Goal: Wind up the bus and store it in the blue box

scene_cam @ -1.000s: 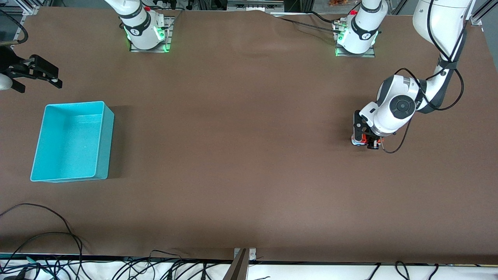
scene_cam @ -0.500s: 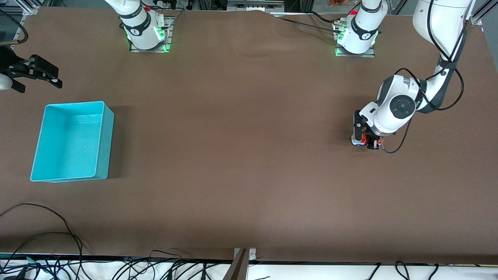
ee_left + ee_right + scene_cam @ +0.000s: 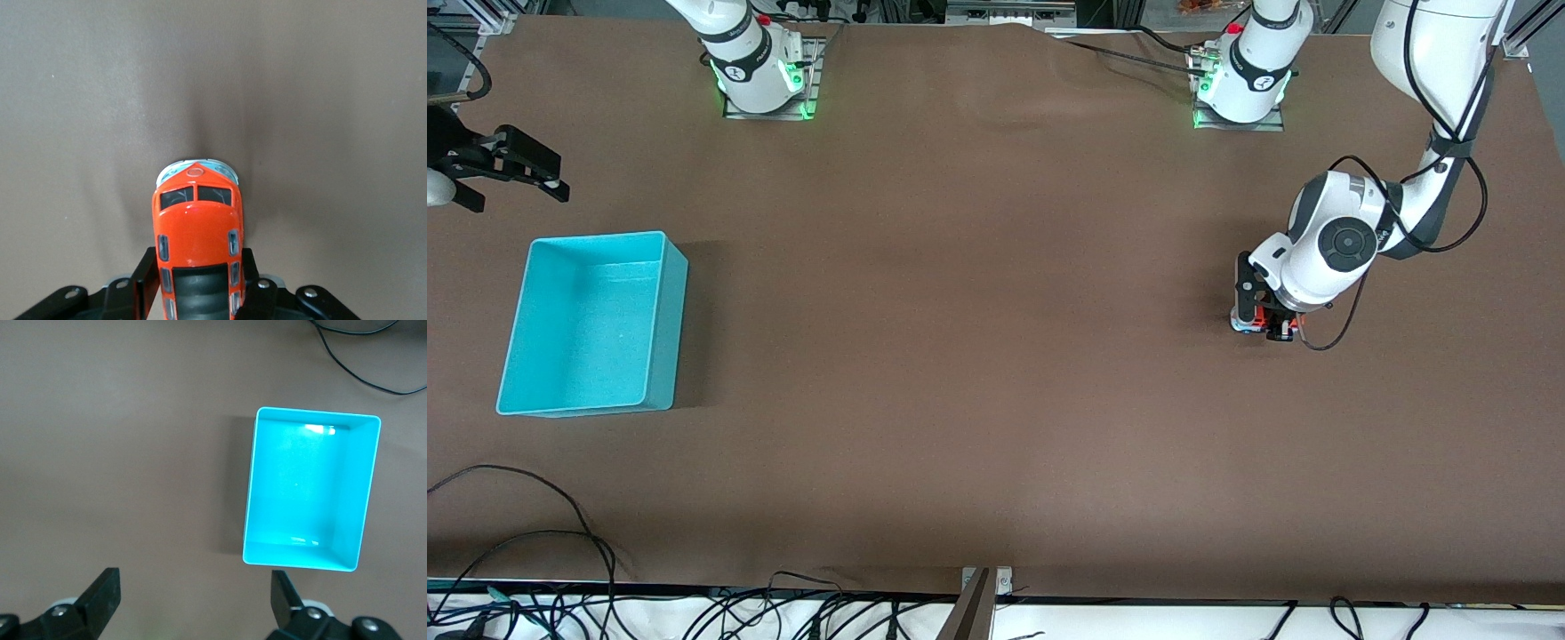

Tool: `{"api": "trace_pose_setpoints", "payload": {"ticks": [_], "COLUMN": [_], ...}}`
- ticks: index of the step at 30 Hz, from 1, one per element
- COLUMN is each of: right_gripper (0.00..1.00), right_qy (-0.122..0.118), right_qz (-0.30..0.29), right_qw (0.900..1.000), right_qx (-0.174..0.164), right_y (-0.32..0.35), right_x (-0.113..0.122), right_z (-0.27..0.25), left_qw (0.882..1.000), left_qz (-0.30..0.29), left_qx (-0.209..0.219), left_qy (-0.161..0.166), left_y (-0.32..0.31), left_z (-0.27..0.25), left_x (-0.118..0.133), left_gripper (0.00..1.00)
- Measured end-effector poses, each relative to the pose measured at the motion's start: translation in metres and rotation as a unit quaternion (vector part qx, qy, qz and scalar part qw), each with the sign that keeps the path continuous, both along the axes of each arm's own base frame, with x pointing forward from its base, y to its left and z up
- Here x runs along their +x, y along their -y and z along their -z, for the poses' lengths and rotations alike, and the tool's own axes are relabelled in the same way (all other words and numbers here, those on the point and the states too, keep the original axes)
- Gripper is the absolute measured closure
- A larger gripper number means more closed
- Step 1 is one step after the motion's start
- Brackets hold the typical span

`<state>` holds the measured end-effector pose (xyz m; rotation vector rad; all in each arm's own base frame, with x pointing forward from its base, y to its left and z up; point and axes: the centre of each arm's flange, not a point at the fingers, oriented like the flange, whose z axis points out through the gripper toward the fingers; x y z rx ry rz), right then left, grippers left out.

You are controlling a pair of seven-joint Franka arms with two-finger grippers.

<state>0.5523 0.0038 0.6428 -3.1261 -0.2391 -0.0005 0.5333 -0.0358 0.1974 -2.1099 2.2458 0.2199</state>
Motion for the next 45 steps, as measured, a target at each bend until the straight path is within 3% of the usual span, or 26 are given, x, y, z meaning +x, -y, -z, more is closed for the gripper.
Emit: {"api": "trace_pose_setpoints", "payload": {"ticks": [10, 33, 45], "right_gripper": [0.0, 0.0, 0.0], "right_qy": [0.0, 0.0, 0.0], "right_qz": [0.0, 0.0, 0.0], "right_qw": [1.0, 1.0, 1.0], "right_qx": [0.0, 0.0, 0.0], "right_y": [0.0, 0.0, 0.0], "right_x": [0.0, 0.0, 0.0], "right_z": [0.0, 0.0, 0.0], "left_qw": [1.0, 1.0, 1.0], "left_qz": [0.001, -0.007, -0.023], "left_qx": [-0.002, -0.014, -0.014], "left_qy": [-0.004, -0.01, -0.004], "left_y": [-0.035, -0.193, -0.221], "left_z": [0.0, -0.001, -0.001], "left_x": [0.001, -0.019, -0.022], "left_gripper": [0.48, 0.48, 0.48]}}
